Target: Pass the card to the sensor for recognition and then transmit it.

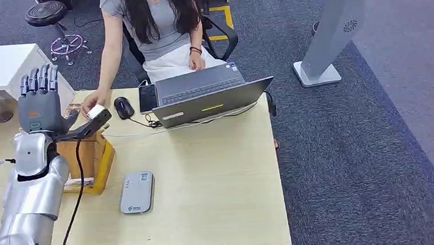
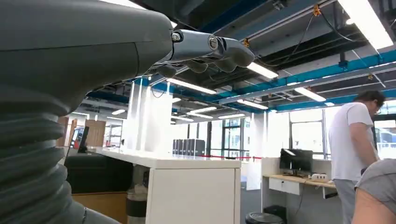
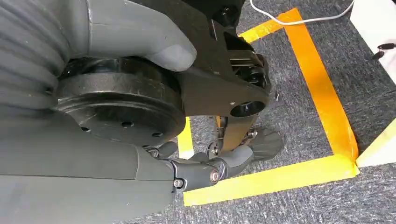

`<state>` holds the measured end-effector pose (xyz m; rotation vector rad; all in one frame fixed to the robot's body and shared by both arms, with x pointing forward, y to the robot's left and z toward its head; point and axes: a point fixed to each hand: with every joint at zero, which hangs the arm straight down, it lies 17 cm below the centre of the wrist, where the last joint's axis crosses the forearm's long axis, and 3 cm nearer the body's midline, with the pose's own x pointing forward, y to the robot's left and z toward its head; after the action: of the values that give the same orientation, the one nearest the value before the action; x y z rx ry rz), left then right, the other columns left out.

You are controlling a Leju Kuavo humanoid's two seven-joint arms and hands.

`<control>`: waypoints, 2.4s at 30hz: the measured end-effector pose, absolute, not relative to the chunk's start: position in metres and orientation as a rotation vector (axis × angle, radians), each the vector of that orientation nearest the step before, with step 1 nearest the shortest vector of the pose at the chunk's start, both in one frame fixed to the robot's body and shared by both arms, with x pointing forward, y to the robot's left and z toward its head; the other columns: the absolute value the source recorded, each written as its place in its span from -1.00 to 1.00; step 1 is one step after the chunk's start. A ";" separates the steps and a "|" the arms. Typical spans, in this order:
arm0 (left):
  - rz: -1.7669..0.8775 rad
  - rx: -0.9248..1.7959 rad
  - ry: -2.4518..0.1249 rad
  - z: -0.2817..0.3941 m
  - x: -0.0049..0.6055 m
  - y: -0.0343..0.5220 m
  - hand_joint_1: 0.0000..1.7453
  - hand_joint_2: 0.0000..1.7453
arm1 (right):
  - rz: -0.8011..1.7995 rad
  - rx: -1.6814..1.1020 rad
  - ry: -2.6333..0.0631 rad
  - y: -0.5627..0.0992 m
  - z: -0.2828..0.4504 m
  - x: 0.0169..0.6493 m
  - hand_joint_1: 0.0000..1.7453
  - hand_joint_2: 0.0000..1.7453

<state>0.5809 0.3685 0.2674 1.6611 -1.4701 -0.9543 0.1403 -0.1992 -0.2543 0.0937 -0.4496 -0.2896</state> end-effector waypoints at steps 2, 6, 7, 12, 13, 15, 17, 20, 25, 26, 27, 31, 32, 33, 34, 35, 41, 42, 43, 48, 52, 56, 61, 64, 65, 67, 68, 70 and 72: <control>-0.954 1.661 -1.470 0.268 0.581 0.368 -1.00 1.00 | -0.290 0.094 -0.450 -0.199 -0.254 0.140 -1.00 1.00; -0.982 1.589 -1.487 0.254 0.579 0.364 -1.00 1.00 | -0.325 0.081 -0.458 -0.204 -0.254 0.142 -1.00 1.00; -1.020 1.479 -1.508 0.221 0.563 0.355 -1.00 1.00 | -0.367 0.070 -0.466 -0.208 -0.254 0.144 -1.00 1.00; -1.057 1.341 -1.664 0.155 0.420 0.315 -1.00 1.00 | -0.461 0.042 -0.459 -0.218 -0.257 0.129 -1.00 1.00; -1.058 1.331 -1.666 0.152 0.404 0.312 -1.00 1.00 | -0.468 0.038 -0.454 -0.219 -0.258 0.125 -1.00 1.00; -1.067 1.314 -1.665 0.152 0.391 0.308 -1.00 1.00 | -0.476 0.035 -0.451 -0.220 -0.258 0.124 -1.00 1.00; -1.068 1.303 -1.666 0.155 0.381 0.306 -1.00 1.00 | -0.484 0.034 -0.454 -0.221 -0.258 0.126 -1.00 1.00; -1.067 1.299 -1.668 0.159 0.373 0.304 -1.00 1.00 | -0.490 0.033 -0.455 -0.222 -0.258 0.127 -1.00 1.00; -1.063 1.305 -1.685 0.168 0.366 0.302 -1.00 1.00 | -0.495 0.033 -0.450 -0.223 -0.258 0.127 -1.00 1.00; -1.062 1.306 -1.688 0.169 0.366 0.302 -1.00 1.00 | -0.496 0.033 -0.449 -0.223 -0.258 0.127 -1.00 1.00; -1.061 1.308 -1.690 0.170 0.365 0.301 -1.00 1.00 | -0.497 0.033 -0.449 -0.223 -0.258 0.127 -1.00 1.00; -1.059 1.311 -1.695 0.173 0.363 0.301 -1.00 1.00 | -0.500 0.032 -0.449 -0.223 -0.258 0.127 -1.00 1.00; -1.058 1.313 -1.697 0.174 0.363 0.301 -1.00 1.00 | -0.500 0.032 -0.449 -0.223 -0.258 0.127 -1.00 1.00; -1.057 1.313 -1.698 0.174 0.363 0.301 -1.00 1.00 | -0.500 0.032 -0.449 -0.223 -0.258 0.127 -1.00 1.00; -1.057 1.313 -1.698 0.175 0.363 0.301 -1.00 1.00 | -0.501 0.032 -0.449 -0.223 -0.258 0.127 -1.00 1.00; -1.057 1.313 -1.699 0.175 0.363 0.301 -1.00 1.00 | -0.501 0.032 -0.449 -0.223 -0.258 0.127 -1.00 1.00; -1.056 1.314 -1.700 0.175 0.362 0.301 -1.00 1.00 | -0.504 0.031 -0.449 -0.224 -0.258 0.127 -1.00 1.00; -1.056 1.314 -1.700 0.175 0.362 0.301 -1.00 1.00 | -0.504 0.031 -0.449 -0.224 -0.258 0.127 -1.00 1.00; -1.057 1.314 -1.700 0.175 0.362 0.301 -1.00 1.00 | -0.503 0.031 -0.448 -0.224 -0.258 0.127 -1.00 1.00; -1.079 1.317 -1.626 0.166 0.366 0.307 -1.00 1.00 | -0.498 0.031 -0.447 -0.224 -0.258 0.126 -1.00 1.00; -1.104 1.324 -1.401 0.141 0.383 0.347 -1.00 1.00 | -0.486 0.035 -0.439 -0.222 -0.259 0.125 -1.00 1.00; -1.108 1.306 -1.286 0.121 0.398 0.378 -1.00 1.00 | -0.474 0.039 -0.433 -0.220 -0.259 0.126 -1.00 1.00; -1.114 1.301 -1.242 0.110 0.406 0.391 -1.00 1.00 | -0.470 0.040 -0.436 -0.220 -0.259 0.127 -1.00 1.00; -1.115 1.298 -1.234 0.107 0.408 0.393 -1.00 1.00 | -0.469 0.040 -0.436 -0.220 -0.259 0.127 -1.00 1.00; -1.116 1.297 -1.232 0.106 0.408 0.393 -1.00 1.00 | -0.468 0.040 -0.436 -0.219 -0.259 0.127 -1.00 1.00; -1.117 1.295 -1.228 0.105 0.409 0.394 -1.00 1.00 | -0.468 0.040 -0.436 -0.220 -0.259 0.127 -1.00 1.00; -1.117 1.294 -1.226 0.104 0.409 0.394 -1.00 1.00 | -0.468 0.040 -0.436 -0.220 -0.259 0.127 -1.00 1.00; -1.118 1.293 -1.225 0.104 0.409 0.394 -1.00 1.00 | -0.468 0.040 -0.436 -0.220 -0.259 0.127 -1.00 1.00; -1.118 1.293 -1.224 0.103 0.409 0.394 -1.00 1.00 | -0.468 0.040 -0.436 -0.220 -0.259 0.127 -1.00 1.00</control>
<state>0.4090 0.3941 0.1034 1.2931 -1.2239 -1.1185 0.1270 -0.2195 -0.2588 0.0402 -0.4361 -0.4682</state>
